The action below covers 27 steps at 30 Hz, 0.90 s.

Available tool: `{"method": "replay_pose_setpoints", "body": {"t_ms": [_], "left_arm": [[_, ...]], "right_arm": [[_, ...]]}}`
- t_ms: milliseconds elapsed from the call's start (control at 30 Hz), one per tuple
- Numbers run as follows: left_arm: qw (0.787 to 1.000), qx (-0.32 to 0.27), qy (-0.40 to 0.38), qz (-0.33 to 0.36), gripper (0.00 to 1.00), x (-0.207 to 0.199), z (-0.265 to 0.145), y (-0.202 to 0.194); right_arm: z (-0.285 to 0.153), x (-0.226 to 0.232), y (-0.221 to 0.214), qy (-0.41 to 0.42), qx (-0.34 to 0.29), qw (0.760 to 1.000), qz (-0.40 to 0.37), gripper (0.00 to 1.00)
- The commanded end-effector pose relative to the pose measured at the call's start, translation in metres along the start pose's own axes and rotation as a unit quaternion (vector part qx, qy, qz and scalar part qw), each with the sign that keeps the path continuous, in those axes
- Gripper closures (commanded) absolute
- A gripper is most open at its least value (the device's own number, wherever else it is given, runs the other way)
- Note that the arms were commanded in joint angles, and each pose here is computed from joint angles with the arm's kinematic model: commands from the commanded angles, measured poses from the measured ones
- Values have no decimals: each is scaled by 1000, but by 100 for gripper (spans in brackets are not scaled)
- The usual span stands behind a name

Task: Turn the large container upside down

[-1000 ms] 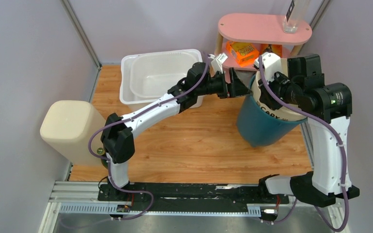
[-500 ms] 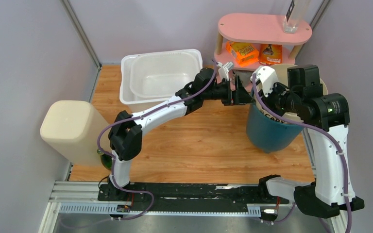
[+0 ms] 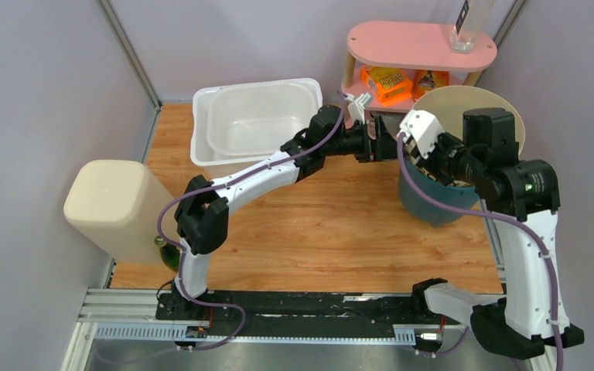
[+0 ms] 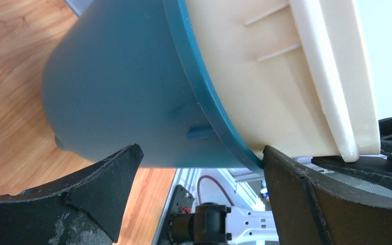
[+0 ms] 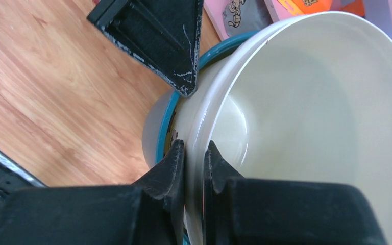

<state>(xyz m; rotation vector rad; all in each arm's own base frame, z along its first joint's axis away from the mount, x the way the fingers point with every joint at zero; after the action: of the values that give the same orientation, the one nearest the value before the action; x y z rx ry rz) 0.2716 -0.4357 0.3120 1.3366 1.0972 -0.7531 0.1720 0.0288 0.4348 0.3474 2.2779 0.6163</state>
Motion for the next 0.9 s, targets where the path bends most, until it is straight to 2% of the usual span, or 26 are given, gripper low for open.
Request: {"method": "replay_pose_setpoints", "body": {"t_ms": [0, 100, 167, 300, 433, 567, 667, 867], "left_arm": [[983, 122, 120, -68, 2, 92, 0, -52], [988, 138, 25, -69, 0, 66, 0, -43], [987, 145, 8, -67, 0, 63, 4, -40], [988, 124, 74, -55, 0, 80, 7, -41], [981, 131, 122, -80, 0, 111, 5, -55], [975, 154, 136, -87, 0, 141, 8, -68], [973, 173, 138, -65, 0, 158, 13, -72], [974, 172, 141, -47, 0, 148, 9, -67]], "right_arm": [[-81, -51, 55, -295, -212, 908, -208, 100], [-72, -35, 44, -278, -211, 914, -207, 100], [-68, -31, 42, -276, -223, 916, -189, 100], [-85, -46, 60, -306, -267, 902, -145, 100], [-117, -65, 88, -321, -332, 880, -114, 100], [-140, -73, 104, -332, -373, 861, -96, 100], [-134, -72, 103, -321, -373, 865, -98, 100], [-127, -70, 98, -330, -358, 863, -134, 100]]}}
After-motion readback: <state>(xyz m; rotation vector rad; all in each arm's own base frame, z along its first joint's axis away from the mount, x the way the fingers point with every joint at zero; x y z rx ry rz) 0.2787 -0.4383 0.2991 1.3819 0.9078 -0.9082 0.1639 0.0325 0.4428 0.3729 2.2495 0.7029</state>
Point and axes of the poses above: each gripper's point midway between its finger pads, its own z axis out along the fingers, its own x axis along the line the jaws close on, y = z × x, the point moved 9 cm from there along -z, back along the fingers, and after that the axes turned 13 degrees about -z, right-handed, at the moved point
